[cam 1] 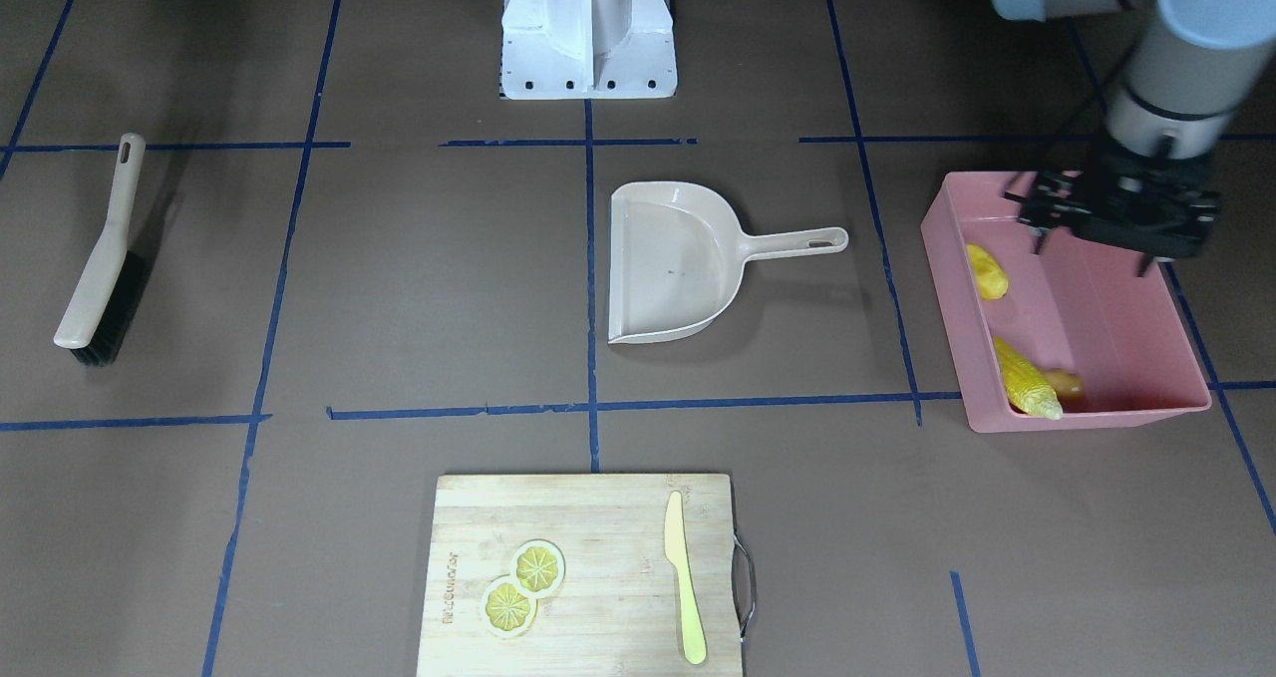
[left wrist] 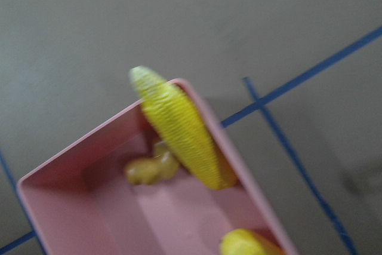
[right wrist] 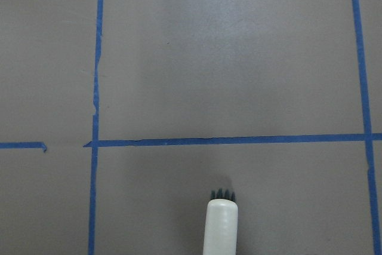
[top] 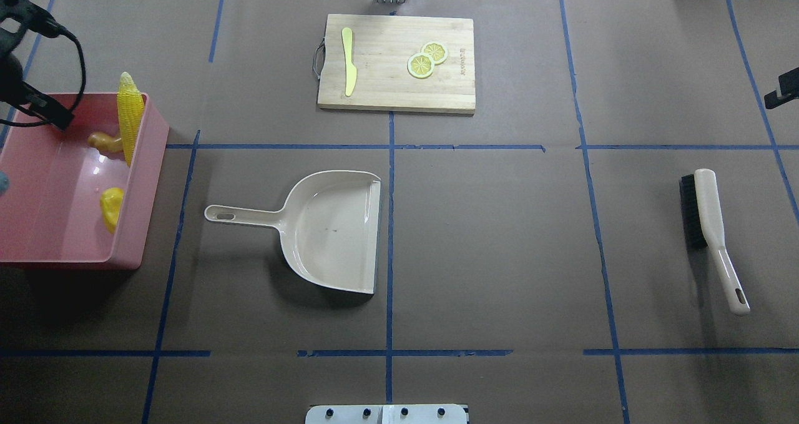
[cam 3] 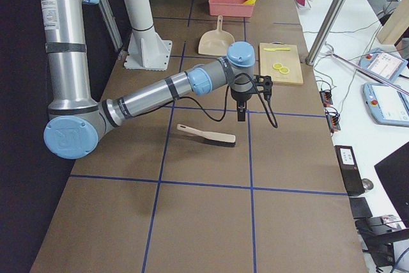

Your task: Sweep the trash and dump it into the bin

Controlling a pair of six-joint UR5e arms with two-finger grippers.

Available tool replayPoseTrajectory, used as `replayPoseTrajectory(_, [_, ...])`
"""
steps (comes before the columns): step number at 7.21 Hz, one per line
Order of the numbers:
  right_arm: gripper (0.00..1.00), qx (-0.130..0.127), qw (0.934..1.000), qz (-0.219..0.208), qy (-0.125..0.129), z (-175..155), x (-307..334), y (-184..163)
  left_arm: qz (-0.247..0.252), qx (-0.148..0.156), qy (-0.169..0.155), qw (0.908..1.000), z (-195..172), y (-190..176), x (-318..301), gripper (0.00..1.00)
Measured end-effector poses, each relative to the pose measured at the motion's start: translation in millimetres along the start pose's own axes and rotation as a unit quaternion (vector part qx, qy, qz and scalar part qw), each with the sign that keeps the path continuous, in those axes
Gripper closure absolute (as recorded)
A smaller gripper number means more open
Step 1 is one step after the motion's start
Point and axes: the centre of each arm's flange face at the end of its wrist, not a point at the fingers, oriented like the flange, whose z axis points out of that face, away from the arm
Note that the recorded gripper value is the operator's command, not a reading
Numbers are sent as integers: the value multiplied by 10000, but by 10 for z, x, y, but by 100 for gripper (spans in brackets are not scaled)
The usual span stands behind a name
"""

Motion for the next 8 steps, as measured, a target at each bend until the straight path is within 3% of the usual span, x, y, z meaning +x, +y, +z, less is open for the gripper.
replayPoseTrajectory(1, [0,-96,9998,-141,77,2,200,-14,-452,-174,-68,9988,105,107,-505,0])
replayPoseTrajectory(3, [0,-350,9981,-450,243,-62,773,110,-1054,-534,460,9919,308,439,-1340,0])
replayPoseTrajectory(6, [0,-678,9971,-280,188,77,1530,606,-1010,-869,860,9873,778,1069,-2521,0])
replayPoseTrajectory(8, [0,-662,9973,-277,162,157,1708,781,-857,-845,1030,9874,930,1352,-2809,0])
